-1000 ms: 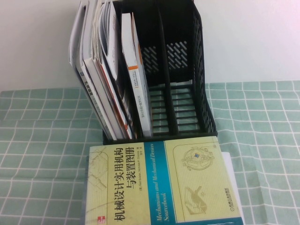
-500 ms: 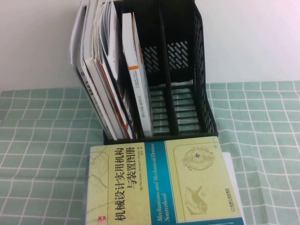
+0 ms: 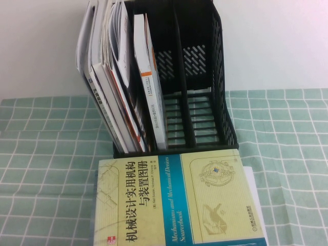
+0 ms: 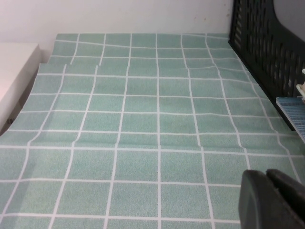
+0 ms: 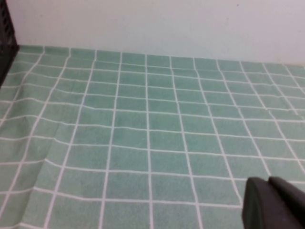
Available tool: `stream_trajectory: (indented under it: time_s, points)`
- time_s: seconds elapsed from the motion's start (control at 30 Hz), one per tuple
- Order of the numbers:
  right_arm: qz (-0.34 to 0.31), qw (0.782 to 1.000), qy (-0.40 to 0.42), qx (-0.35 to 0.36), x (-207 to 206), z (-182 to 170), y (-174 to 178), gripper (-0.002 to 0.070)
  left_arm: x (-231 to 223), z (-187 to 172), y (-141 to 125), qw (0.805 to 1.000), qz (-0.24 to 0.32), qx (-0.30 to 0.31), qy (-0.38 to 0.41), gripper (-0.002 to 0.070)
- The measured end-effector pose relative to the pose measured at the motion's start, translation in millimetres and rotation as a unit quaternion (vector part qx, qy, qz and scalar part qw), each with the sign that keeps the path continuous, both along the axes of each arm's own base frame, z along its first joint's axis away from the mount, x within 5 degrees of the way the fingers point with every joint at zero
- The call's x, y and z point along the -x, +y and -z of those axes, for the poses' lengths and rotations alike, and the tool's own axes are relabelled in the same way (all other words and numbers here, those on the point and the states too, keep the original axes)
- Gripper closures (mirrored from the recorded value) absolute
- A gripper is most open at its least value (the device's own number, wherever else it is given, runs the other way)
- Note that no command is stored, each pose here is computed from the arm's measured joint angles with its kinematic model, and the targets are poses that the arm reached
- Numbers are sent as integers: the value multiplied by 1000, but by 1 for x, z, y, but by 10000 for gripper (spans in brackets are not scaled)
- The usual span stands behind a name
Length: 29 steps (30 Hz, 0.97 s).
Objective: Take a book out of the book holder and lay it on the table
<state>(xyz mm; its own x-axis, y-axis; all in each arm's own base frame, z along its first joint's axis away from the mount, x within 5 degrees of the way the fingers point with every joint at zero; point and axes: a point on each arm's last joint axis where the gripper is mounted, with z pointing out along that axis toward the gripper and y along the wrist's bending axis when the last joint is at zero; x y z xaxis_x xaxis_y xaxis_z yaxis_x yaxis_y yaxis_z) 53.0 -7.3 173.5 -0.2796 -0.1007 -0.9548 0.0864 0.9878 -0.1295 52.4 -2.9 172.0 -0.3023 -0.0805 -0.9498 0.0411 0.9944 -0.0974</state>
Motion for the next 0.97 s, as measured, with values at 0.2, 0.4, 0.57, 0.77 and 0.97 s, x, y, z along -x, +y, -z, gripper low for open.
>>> stream_trajectory:
  time_s: [0.2,0.4,0.57,0.77,0.97]
  points:
    - [-14,999,28,-30,1,5,2,678,0,0,0,1000,0,0,0,678]
    - [-15,999,33,-33,2,6,2,678,0,0,0,1000,0,0,0,678]
    - [-15,999,33,-33,2,6,2,678,0,0,0,1000,0,0,0,678]
    - [-15,999,33,-33,2,6,2,678,0,0,0,1000,0,1,0,678]
    - [-15,999,33,-33,2,6,2,678,0,0,0,1000,0,1,0,678]
